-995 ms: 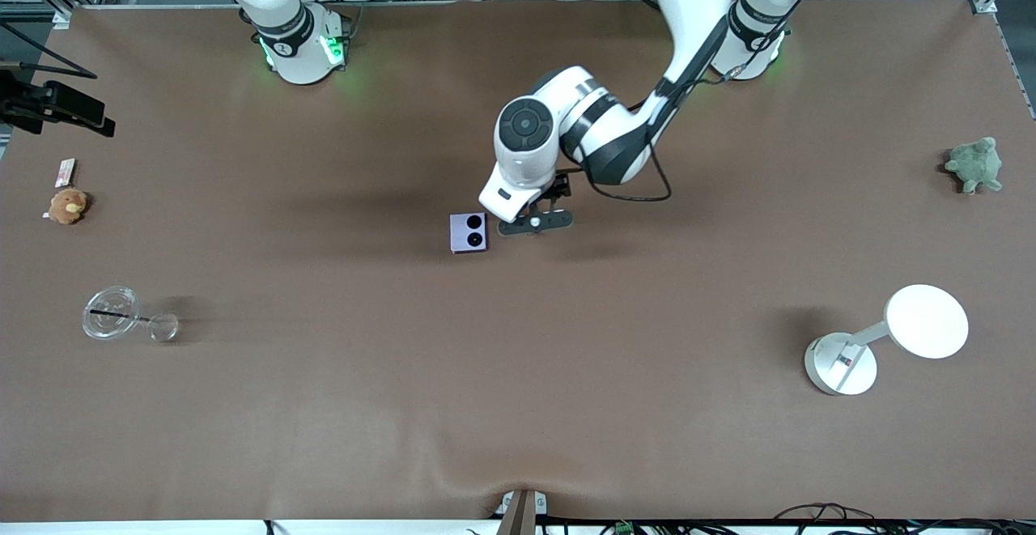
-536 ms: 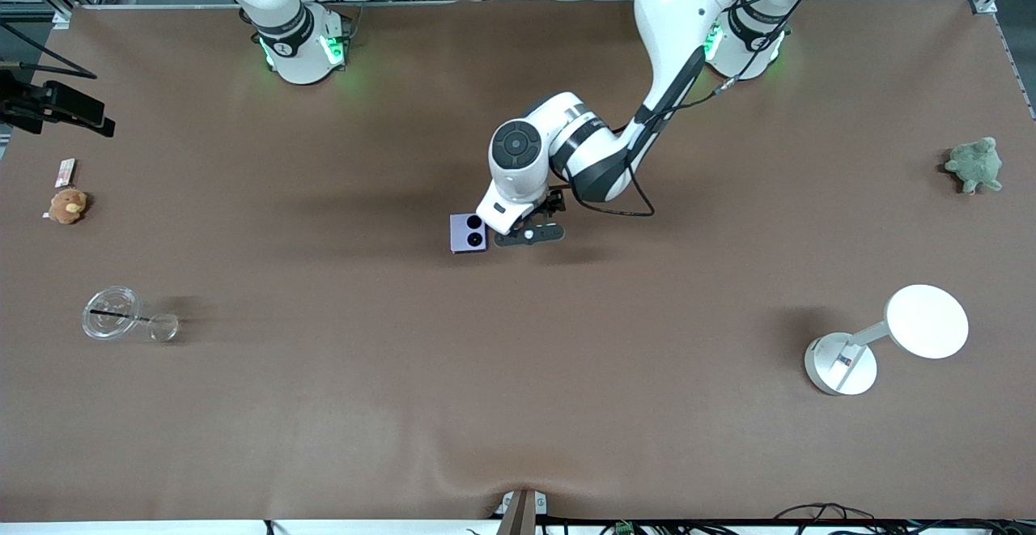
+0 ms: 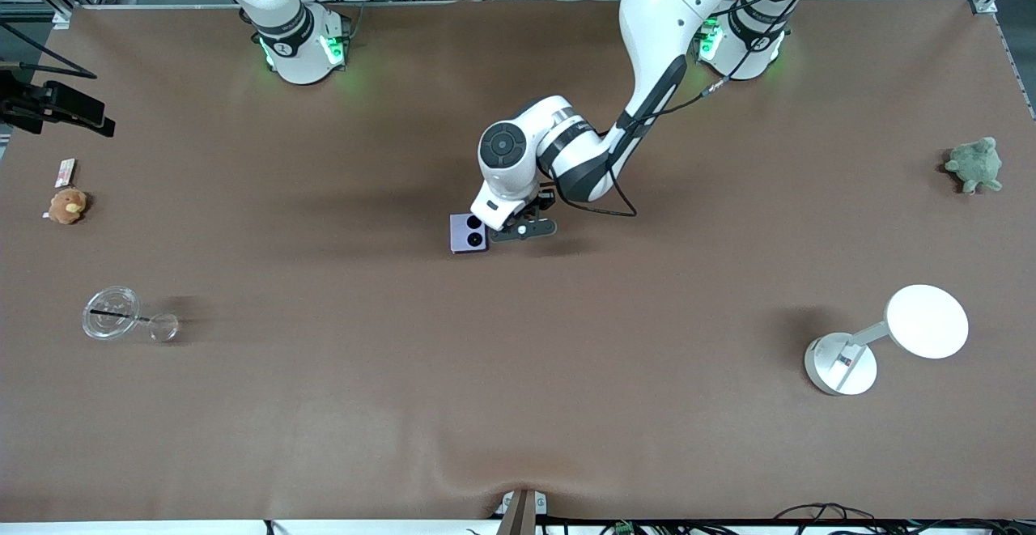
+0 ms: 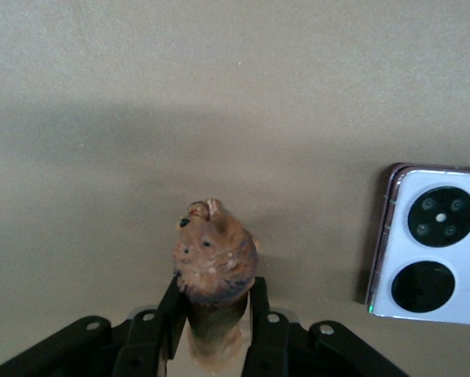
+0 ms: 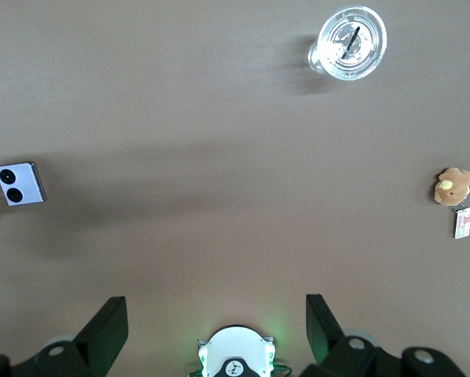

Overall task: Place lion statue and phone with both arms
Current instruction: 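Lower the left gripper over the lion statue and close on it, then carry the lion toward the lamp while the right gripper reaches the phone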

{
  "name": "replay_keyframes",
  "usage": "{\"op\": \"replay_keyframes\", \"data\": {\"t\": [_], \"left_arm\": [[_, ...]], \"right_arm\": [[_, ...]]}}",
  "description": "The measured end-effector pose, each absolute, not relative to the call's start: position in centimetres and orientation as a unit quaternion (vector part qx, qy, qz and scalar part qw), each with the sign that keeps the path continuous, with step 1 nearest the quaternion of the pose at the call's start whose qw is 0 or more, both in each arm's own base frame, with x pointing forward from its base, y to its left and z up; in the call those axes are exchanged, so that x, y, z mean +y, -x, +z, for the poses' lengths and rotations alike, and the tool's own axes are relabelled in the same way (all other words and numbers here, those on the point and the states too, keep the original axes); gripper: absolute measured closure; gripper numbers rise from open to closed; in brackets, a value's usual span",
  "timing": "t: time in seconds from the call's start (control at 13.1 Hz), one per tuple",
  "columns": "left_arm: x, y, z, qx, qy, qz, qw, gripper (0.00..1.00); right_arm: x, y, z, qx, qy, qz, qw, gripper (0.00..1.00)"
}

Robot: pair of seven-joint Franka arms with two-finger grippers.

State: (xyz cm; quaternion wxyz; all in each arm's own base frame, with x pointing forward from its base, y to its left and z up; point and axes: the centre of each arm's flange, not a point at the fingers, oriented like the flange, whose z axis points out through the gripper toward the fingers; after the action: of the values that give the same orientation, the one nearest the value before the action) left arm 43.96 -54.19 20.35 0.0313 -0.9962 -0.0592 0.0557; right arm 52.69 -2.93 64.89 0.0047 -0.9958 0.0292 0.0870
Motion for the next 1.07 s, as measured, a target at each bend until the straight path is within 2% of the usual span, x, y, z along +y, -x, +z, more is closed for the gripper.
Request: {"op": "replay_keyframes", "data": {"t": [0.23,0.46,0.69,1.07], "left_arm": [[-54.2,-46.5,23.2,-0.077,0.996,0.032,0.008,0.63],[-52.1,-51.9,31.1,-0.13,0.991,-0.021,-0.037,0.64],[-46.0,-57.3,37.4,-0.183,0.98,-0.055,-0.057,0.64],[-32.8,-65.2,36.6,-0.213,0.974,-0.072,-0.021,0.64]], "right_arm": [[-2.8,-53.1,64.1,0.028,0.995,0.094,0.006,0.0],[-2.6,-54.2,62.1,0.026,0.993,0.114,0.006,0.0],[-1.6,-56.2,57.4,0.017,0.986,0.164,0.004,0.0],[2.0,-56.5,56.8,-0.013,0.985,0.173,0.003,0.0]]}}
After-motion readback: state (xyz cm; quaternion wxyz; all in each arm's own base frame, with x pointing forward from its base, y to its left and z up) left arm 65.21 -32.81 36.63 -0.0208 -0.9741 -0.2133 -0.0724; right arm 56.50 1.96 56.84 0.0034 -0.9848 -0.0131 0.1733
